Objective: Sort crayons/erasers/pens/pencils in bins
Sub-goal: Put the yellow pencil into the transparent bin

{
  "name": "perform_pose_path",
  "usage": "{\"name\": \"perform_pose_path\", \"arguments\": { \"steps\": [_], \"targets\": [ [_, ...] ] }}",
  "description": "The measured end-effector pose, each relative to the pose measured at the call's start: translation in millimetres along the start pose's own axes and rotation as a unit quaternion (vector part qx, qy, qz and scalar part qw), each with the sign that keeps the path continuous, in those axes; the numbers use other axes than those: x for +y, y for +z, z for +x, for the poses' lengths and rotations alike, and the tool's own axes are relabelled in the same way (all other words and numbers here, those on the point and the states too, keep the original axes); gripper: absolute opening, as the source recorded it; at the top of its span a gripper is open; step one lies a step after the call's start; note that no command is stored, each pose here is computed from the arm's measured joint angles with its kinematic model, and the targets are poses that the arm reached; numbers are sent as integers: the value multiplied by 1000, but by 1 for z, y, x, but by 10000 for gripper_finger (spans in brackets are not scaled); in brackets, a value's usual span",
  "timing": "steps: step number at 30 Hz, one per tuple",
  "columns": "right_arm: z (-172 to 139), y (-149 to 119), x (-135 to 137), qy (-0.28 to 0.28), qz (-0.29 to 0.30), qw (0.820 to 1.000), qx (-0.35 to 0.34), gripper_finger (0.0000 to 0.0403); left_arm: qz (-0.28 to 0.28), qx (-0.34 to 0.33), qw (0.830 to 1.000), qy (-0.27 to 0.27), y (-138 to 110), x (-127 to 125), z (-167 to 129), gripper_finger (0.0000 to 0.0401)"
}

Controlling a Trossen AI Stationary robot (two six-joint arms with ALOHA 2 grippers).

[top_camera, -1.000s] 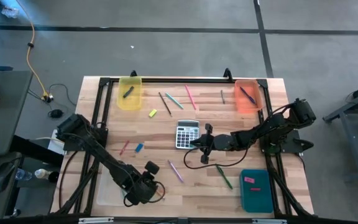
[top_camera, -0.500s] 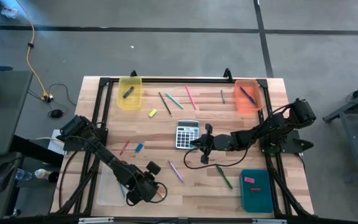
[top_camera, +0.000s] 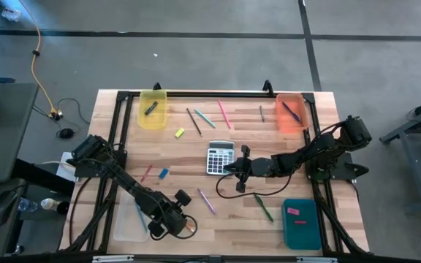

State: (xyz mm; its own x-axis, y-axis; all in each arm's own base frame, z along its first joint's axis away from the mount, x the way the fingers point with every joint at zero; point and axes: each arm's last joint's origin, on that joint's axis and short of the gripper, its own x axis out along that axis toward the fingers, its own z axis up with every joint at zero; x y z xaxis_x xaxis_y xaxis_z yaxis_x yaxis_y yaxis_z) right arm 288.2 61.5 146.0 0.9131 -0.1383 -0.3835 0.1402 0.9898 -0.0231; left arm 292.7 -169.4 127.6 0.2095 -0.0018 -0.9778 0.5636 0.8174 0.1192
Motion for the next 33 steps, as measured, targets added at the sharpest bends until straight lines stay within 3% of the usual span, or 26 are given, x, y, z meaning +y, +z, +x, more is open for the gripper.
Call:
{"name": "perform_pose_path", "arguments": {
  "steps": [4,15,24,33],
  "targets": [
    [0,0,0,0,0,1000,0,15,11,-4,1000,1,2,1,-9,13],
    [0,0,0,0,0,1000,0,15,110,-14,993,43,26,0,-39,12],
    [0,0,0,0,0,1000,2,15,176,57,982,41,26,-17,-67,11],
    [0,0,0,0,-1,1000,2,15,180,126,975,36,21,-44,-102,11]
  ]
}}
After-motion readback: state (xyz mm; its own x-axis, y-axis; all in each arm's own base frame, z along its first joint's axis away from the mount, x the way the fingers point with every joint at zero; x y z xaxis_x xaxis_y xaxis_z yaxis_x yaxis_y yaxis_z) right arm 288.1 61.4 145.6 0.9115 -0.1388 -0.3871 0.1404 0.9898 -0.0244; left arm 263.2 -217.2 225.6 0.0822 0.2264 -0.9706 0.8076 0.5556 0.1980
